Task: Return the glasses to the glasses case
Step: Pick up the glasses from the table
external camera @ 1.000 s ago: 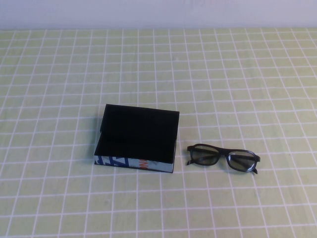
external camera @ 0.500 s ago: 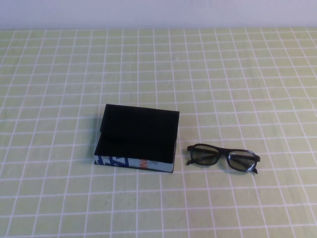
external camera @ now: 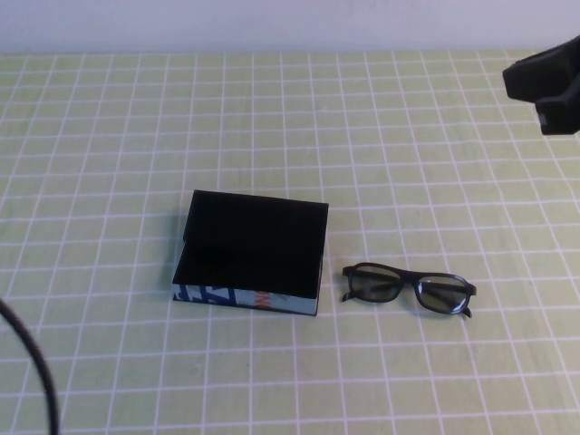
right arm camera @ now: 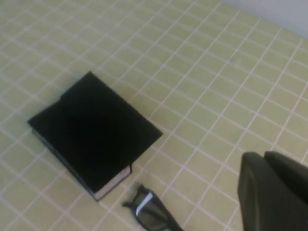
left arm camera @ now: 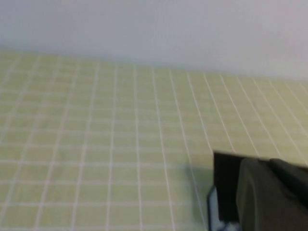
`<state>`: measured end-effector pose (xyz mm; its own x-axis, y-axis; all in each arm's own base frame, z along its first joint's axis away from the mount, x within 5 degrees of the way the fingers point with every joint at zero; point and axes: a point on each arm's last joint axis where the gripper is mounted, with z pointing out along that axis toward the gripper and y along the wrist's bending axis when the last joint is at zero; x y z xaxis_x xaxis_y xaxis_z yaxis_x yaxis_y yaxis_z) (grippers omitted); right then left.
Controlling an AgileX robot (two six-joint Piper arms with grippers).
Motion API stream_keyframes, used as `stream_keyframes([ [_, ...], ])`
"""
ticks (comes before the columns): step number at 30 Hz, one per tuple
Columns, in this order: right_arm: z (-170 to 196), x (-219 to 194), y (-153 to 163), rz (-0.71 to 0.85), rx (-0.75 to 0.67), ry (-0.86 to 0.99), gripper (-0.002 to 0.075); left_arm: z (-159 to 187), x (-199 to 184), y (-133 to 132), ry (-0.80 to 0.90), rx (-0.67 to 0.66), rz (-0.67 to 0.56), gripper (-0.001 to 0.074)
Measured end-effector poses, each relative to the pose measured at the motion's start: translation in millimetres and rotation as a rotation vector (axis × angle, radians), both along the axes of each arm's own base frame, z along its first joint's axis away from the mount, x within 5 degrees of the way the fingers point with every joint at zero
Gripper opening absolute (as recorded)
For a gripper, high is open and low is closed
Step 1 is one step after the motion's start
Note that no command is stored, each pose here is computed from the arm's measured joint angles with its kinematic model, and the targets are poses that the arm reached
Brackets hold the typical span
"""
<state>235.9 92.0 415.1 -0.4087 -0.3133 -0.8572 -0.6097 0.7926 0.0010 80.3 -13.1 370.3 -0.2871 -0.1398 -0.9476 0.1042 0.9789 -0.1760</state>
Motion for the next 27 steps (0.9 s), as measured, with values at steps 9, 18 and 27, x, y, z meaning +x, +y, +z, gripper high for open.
stream_keyframes([
  [9, -23.5, 24.5, 22.1, 0.280, -0.255, 0.221, -0.0018, -32.2, 40.8, -33.0, 0.328, 0.033, -0.376, -0.0004],
  [18, -78.4, 32.5, 71.9, 0.491, -0.514, 0.377, -0.0005, -49.1, 65.4, -38.7, 0.448, 0.023, -0.430, -0.0004],
  [27, -126.0, 52.9, 102.9, 0.544, -0.656, 0.398, 0.0271, -55.0, 62.9, -40.9, 0.517, 0.045, -0.488, -0.0004],
])
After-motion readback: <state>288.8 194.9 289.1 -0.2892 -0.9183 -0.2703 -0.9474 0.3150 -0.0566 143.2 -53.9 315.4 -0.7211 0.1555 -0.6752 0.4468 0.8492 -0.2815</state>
